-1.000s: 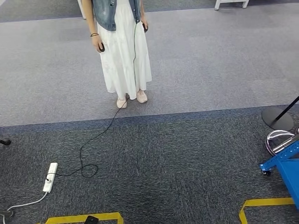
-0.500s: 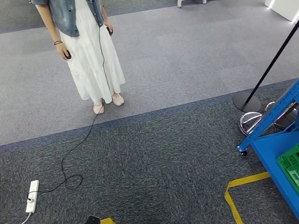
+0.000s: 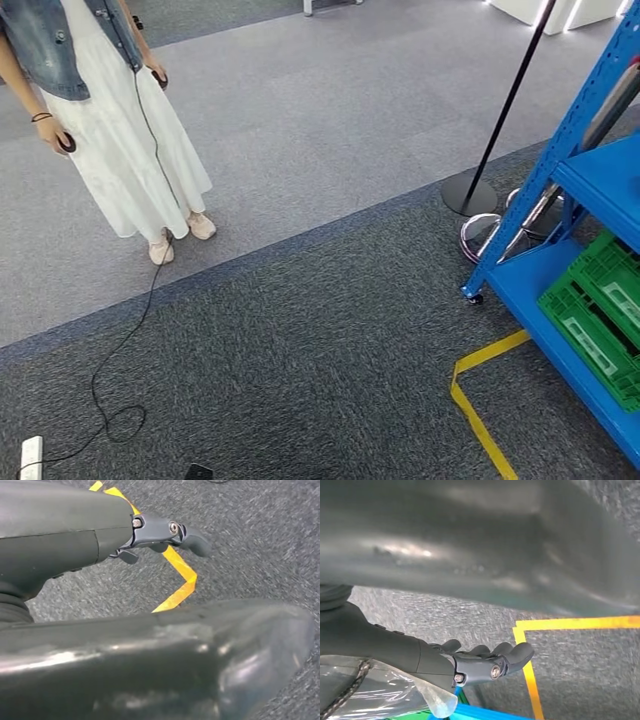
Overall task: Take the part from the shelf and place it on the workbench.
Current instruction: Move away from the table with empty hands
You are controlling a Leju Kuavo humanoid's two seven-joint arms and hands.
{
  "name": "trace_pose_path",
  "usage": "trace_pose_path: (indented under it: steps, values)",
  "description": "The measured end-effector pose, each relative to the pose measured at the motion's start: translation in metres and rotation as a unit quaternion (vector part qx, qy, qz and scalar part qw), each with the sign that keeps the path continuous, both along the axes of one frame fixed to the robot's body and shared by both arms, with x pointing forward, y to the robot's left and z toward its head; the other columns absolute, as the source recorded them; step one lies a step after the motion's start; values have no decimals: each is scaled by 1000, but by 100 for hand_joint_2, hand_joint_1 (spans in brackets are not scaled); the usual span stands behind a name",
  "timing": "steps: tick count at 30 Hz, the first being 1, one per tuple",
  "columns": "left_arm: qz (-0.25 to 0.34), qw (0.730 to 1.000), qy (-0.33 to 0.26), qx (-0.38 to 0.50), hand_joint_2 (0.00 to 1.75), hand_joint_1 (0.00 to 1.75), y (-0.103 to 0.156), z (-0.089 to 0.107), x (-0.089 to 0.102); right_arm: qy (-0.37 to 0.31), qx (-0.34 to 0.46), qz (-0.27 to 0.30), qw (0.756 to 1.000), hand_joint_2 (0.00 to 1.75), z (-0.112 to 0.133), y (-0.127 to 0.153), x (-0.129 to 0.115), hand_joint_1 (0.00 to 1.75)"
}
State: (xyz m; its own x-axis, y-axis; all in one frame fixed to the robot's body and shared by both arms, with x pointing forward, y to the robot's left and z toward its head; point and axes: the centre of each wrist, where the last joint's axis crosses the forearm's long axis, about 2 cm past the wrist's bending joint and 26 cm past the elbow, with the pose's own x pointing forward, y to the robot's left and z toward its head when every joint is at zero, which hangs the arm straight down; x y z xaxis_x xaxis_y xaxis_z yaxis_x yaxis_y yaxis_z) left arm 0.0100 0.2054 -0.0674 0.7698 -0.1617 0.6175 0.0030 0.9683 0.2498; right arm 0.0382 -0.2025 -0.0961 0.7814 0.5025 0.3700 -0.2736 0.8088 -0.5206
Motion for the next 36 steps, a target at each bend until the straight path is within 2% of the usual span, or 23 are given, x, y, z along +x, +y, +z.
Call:
trace_pose_path:
  steps: [17,36]
  values:
    - [8,1000,-3,4,0,0,-2,1,6,43,-38,5,998,0,0,-5,-1,0]
    - [8,1000,-1,3,0,0,-2,1,4,44,-41,4,998,0,1,-3,0,0]
